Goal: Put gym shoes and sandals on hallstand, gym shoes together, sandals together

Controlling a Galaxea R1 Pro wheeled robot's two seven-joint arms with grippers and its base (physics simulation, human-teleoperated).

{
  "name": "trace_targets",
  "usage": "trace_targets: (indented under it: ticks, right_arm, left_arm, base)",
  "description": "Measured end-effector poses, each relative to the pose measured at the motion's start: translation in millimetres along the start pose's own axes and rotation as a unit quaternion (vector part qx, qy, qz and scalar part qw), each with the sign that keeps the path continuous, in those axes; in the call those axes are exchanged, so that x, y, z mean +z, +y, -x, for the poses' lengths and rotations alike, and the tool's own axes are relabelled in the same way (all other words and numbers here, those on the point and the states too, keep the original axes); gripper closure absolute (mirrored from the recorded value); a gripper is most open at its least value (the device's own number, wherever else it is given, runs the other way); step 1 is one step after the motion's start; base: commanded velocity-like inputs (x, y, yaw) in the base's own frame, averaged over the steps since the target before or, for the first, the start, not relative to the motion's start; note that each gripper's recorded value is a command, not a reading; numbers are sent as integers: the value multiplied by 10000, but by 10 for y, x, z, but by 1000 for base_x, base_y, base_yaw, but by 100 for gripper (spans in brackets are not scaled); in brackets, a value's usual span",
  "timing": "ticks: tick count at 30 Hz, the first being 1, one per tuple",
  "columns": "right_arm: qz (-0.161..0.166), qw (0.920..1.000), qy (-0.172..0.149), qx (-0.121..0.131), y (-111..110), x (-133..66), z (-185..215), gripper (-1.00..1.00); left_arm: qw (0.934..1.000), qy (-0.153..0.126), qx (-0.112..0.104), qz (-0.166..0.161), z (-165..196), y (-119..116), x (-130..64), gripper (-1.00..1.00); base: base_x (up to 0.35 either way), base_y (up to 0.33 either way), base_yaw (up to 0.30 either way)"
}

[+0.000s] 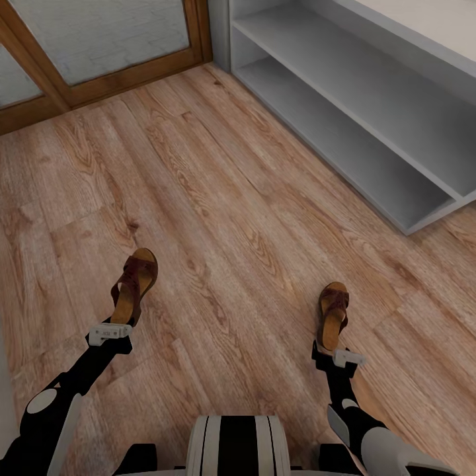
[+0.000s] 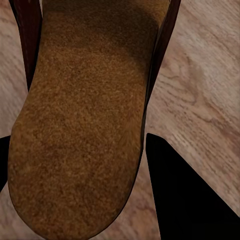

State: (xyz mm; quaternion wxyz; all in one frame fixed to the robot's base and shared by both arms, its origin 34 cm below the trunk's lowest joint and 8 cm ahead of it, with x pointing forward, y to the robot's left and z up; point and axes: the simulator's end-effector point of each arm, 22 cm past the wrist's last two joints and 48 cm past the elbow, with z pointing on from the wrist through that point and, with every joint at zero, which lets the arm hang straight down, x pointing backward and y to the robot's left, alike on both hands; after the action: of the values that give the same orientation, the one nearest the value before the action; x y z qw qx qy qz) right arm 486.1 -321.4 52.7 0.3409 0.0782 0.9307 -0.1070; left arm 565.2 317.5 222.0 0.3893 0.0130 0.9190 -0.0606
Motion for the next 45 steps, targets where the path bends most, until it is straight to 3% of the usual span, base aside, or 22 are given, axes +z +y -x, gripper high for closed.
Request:
trace_targets:
  ticks: [45]
  right_arm:
    - [3,9999,-99,20,19,76,128,-100]
  left_arm:
    - [10000,0,1,0,-4,1,0,100]
  base:
    - [0,0,0]
